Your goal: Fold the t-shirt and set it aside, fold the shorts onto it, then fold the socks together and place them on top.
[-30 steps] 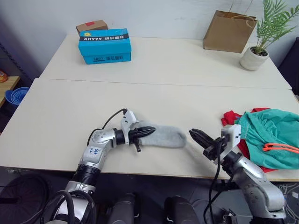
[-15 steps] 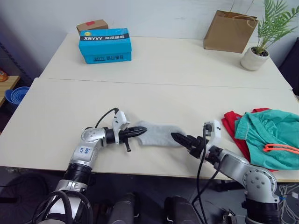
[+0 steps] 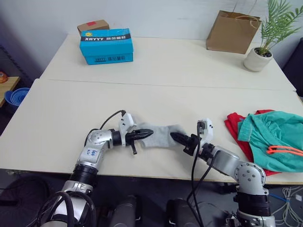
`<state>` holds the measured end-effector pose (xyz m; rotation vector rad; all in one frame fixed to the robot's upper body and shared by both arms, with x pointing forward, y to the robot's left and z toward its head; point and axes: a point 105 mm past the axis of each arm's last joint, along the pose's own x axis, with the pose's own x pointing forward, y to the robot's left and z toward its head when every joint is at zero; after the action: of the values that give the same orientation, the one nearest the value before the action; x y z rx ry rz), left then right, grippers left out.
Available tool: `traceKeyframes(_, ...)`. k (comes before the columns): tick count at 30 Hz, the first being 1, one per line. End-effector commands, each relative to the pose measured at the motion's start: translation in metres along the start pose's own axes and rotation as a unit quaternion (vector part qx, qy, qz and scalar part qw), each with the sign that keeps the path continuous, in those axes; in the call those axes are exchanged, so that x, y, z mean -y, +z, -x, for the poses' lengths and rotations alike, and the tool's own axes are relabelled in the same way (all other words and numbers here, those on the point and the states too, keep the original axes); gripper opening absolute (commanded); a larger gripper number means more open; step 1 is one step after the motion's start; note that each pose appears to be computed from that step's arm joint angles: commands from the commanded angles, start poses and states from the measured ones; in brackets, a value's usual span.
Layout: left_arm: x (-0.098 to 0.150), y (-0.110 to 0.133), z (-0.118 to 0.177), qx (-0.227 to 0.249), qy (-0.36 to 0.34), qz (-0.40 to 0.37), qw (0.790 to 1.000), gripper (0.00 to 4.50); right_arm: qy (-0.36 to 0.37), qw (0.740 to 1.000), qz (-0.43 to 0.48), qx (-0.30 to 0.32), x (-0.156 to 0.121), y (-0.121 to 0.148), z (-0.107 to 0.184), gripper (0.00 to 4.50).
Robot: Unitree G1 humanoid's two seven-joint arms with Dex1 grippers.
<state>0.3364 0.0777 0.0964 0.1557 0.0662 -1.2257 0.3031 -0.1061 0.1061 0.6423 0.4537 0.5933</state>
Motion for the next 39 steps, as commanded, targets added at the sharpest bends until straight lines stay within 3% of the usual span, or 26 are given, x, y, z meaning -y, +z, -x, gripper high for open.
traceKeyframes(1, 0.011, 0.016, -0.017, 0.012, -0.029, -0.024, 0.999, 0.0, -0.032, 0.998, 0.034, 0.036, 0.011, 0.022, 0.021, 0.01)
traceKeyframes(9, 0.015, 0.02, -0.051, 0.015, -0.026, -0.017, 0.999, 0.0, -0.069, 0.987, 0.144, 0.022, 0.016, 0.049, 0.047, 0.01)
traceKeyframes(15, 0.009, 0.014, -0.05, 0.007, 0.004, 0.011, 1.0, 0.0, -0.075, 0.968, 0.238, -0.035, -0.001, 0.042, 0.037, 0.01)
traceKeyframes(21, -0.002, 0.003, -0.038, -0.026, 0.023, 0.016, 0.999, 0.0, -0.068, 0.947, 0.311, -0.052, -0.02, 0.034, 0.018, 0.01)
traceKeyframes(32, -0.006, -0.008, -0.029, -0.041, 0.04, 0.056, 0.997, 0.0, -0.048, 0.955, 0.29, -0.052, -0.029, 0.021, -0.002, 0.01)
traceKeyframes(39, -0.007, -0.013, -0.025, -0.034, 0.057, 0.11, 0.992, 0.0, -0.039, 0.96, 0.274, -0.03, -0.036, 0.029, -0.019, 0.01)
